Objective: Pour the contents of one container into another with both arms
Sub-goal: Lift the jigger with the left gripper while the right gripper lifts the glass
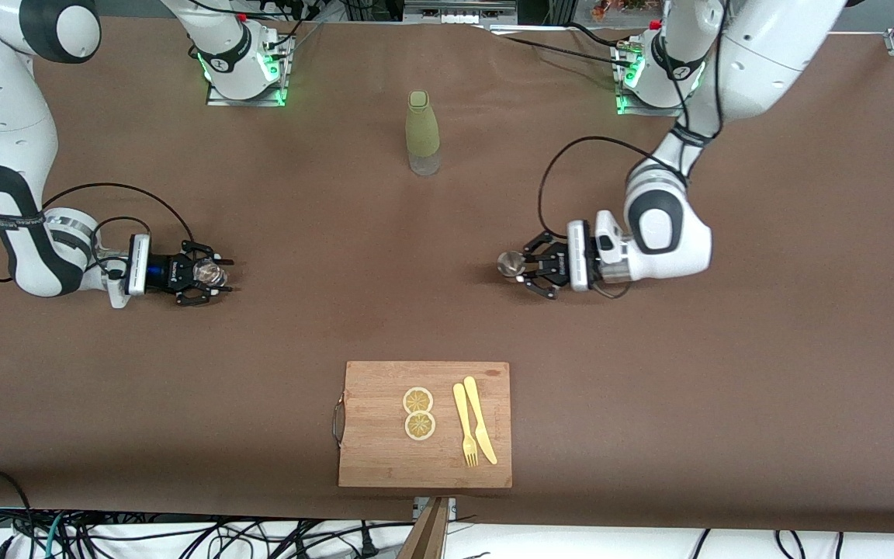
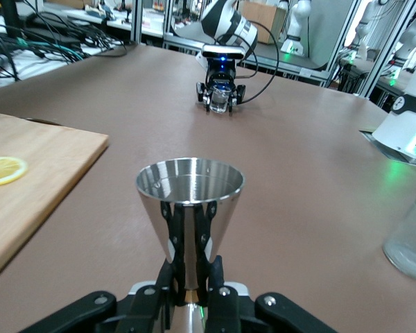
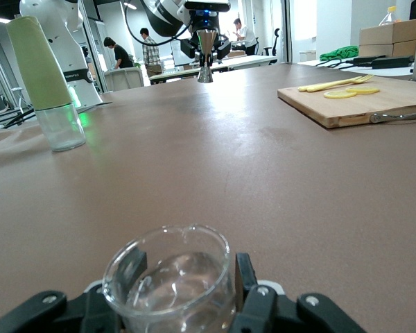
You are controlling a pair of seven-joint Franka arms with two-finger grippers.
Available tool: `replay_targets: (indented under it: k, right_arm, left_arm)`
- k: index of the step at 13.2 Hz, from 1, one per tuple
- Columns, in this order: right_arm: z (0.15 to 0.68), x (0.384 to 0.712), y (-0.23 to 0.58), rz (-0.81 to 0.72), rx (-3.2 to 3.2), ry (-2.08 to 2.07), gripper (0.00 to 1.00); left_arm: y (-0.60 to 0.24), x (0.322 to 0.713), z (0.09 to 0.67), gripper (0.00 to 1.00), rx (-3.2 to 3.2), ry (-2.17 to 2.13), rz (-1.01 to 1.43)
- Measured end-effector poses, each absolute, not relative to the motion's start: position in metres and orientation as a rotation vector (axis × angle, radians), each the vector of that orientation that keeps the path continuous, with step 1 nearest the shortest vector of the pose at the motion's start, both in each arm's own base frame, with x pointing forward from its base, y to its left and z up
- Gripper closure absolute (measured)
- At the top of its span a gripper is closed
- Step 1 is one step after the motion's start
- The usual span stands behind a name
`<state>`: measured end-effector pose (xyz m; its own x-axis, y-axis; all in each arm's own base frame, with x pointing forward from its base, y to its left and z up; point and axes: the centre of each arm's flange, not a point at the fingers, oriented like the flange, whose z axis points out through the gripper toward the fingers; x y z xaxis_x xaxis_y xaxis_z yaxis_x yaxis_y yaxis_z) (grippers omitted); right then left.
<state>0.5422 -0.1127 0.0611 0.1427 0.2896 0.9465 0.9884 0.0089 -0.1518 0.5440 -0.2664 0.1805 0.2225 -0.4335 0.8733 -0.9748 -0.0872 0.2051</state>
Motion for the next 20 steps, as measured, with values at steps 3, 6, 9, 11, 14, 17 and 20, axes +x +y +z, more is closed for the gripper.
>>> replay_targets:
  k: [3,6,9,11,14,17,20]
  right_arm:
    - [0.061,0.543,-0.113,-0.925,-1.463,-1.316,0.44]
    - [0.060,0.544,-0.109,-0.932,-1.464,-1.310,0.52]
    - [0.061,0.549,-0.104,-0.944,-1.463,-1.311,0.54]
    - [0.064,0.554,-0.101,-0.952,-1.459,-1.320,0.57]
    - [0.068,0.561,-0.094,-0.962,-1.448,-1.332,0.57]
    - [0.081,0.578,-0.084,-0.981,-1.419,-1.354,0.57]
    - [0.095,0.591,-0.067,-0.979,-1.386,-1.342,0.57]
  left_arm:
    - [-0.336,0.534,0.199,0.79,1.714,-1.334,0.752]
    - [-0.391,0.528,0.206,0.79,1.736,-1.332,0.720]
    - [-0.447,0.535,0.195,0.79,1.777,-1.271,0.733]
    - [-0.487,0.539,0.194,0.79,1.838,-1.213,0.733]
    - [-0.529,0.544,0.198,0.79,1.880,-1.190,0.756]
    - [-0.554,0.550,0.194,0.79,1.924,-1.179,0.783]
    - [-0.558,0.559,0.195,0.79,1.928,-1.177,0.818]
